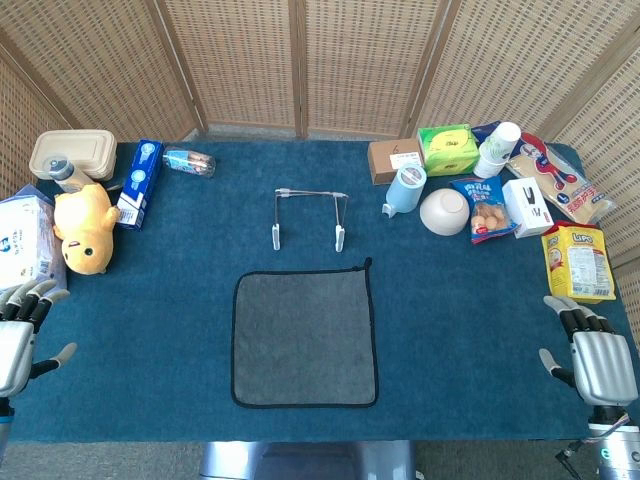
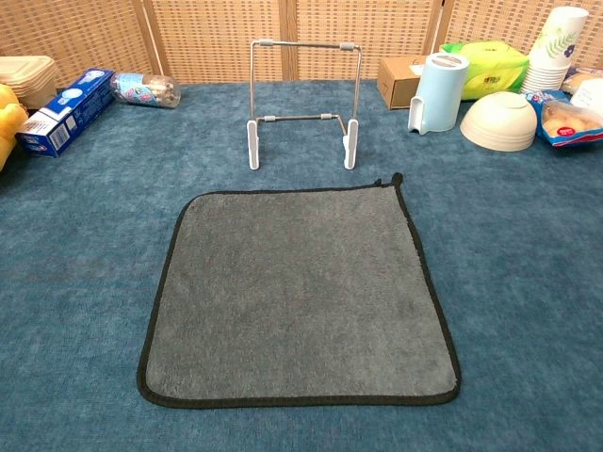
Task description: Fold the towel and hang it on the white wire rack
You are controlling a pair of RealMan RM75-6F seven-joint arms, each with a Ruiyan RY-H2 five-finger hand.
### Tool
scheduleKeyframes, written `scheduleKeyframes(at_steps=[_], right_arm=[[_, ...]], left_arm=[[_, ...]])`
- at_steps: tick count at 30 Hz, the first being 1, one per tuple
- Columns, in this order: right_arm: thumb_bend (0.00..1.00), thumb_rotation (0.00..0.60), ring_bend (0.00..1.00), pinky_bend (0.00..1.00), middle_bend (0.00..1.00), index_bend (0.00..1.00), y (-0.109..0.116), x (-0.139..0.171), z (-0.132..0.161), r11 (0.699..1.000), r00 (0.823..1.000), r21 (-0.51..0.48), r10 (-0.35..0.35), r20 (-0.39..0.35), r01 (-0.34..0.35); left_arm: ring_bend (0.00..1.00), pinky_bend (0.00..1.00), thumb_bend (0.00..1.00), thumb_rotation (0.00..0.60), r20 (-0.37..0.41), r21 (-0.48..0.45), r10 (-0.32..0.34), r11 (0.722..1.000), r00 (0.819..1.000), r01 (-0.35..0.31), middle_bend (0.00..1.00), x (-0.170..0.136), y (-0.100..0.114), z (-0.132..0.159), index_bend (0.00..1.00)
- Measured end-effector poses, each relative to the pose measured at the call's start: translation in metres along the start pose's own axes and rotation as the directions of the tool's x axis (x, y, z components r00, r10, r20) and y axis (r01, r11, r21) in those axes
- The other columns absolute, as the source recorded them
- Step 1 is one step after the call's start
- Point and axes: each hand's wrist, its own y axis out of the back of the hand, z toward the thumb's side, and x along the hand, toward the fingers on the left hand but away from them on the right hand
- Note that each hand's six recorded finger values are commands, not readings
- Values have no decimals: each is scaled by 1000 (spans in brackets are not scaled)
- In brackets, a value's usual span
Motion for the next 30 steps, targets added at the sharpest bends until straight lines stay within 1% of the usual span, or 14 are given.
scheduleKeyframes(at_steps=[9,20,26,30], right_arm=[[222,600,267,366,229,213,0,1,1,1000,1000,-2,1,-3,-1],[225,600,268,366,229,213,1,1,4,1000,1000,-4,-4,-5,4],[224,600,267,366,229,213,1,-1,6,1000,1000,1,-1,-7,1],[224,600,267,366,229,212,3,-3,9,1000,1000,9,-1,-7,1]], left_arm=[[160,143,265,600,-4,5,14,1000,1000,-14,203,0,2,-3,268],[160,143,266,600,4,-2,7,1000,1000,-7,204,3,2,-4,274],[159,142,266,600,24,-9,-12,1000,1000,12,204,6,-3,1,277],[156,139,265,600,70,-36,-46,998,996,48,199,13,-9,12,277]])
